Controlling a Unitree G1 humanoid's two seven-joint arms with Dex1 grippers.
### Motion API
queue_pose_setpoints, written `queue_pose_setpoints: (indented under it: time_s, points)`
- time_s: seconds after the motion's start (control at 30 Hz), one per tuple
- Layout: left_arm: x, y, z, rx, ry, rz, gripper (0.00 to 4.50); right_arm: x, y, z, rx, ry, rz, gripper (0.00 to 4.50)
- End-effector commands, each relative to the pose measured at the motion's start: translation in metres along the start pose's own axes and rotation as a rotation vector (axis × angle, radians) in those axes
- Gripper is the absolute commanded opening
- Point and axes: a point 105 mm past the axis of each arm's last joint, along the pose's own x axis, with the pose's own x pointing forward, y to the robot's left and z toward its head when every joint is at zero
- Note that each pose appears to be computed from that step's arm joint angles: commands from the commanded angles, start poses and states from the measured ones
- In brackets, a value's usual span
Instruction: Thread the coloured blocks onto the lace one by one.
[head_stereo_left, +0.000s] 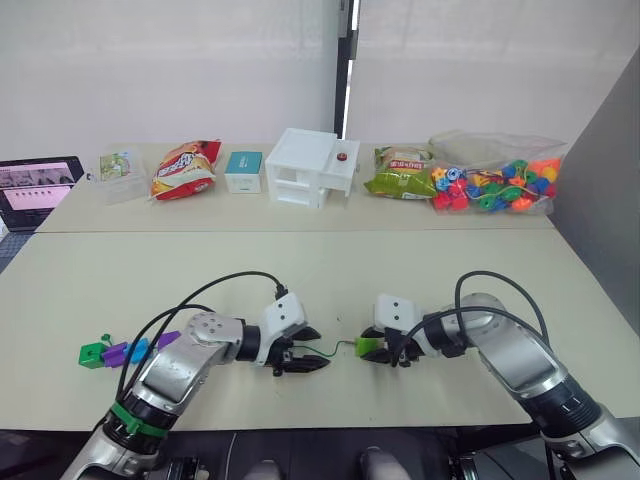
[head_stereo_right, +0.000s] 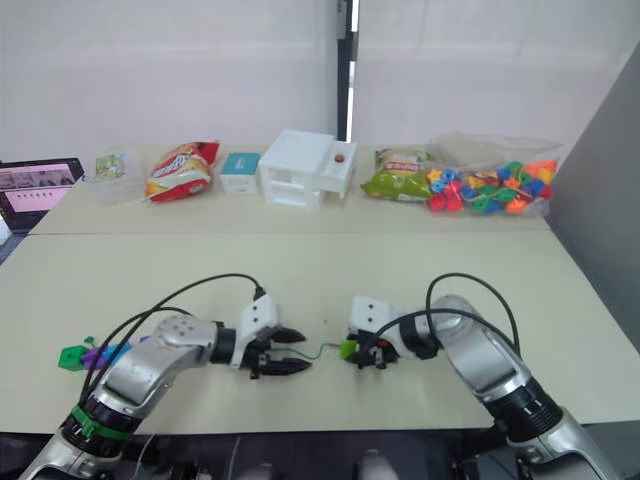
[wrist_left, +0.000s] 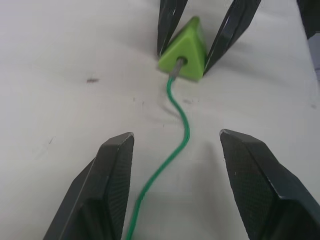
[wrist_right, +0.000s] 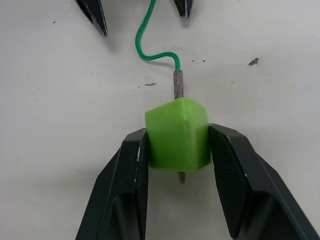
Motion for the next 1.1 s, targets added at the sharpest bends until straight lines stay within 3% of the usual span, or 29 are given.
queue_pose_setpoints:
  time_s: [0.03, 0.17, 0.27, 0.47, 0.93, 1.1]
  points:
    - [0.003, -0.001, -0.002, 0.027, 0.006, 0.001, 2.88, 0.000, 0.005, -0.001, 0.004, 0.009, 0.023, 1.29]
    - [0.007, 0.001, -0.011, 0.030, 0.029, 0.016, 2.88, -0.001, 0.006, 0.000, 0.004, 0.010, 0.021, 1.29]
    - [0.009, 0.008, -0.018, 0.044, 0.055, 0.049, 2.08, -0.003, 0.004, 0.002, 0.003, 0.008, 0.016, 1.29]
    - [0.014, 0.004, -0.004, 0.039, -0.015, 0.015, 0.03, -0.004, 0.004, 0.001, 0.005, 0.010, 0.012, 1.29]
    - [0.009, 0.008, 0.016, 0.087, -0.057, 0.022, 0.03, -0.003, 0.003, 0.000, 0.016, 0.015, 0.001, 1.29]
    - [0.001, 0.006, 0.027, 0.064, -0.096, 0.012, 1.49, -0.002, 0.003, 0.000, 0.017, 0.015, -0.001, 1.29]
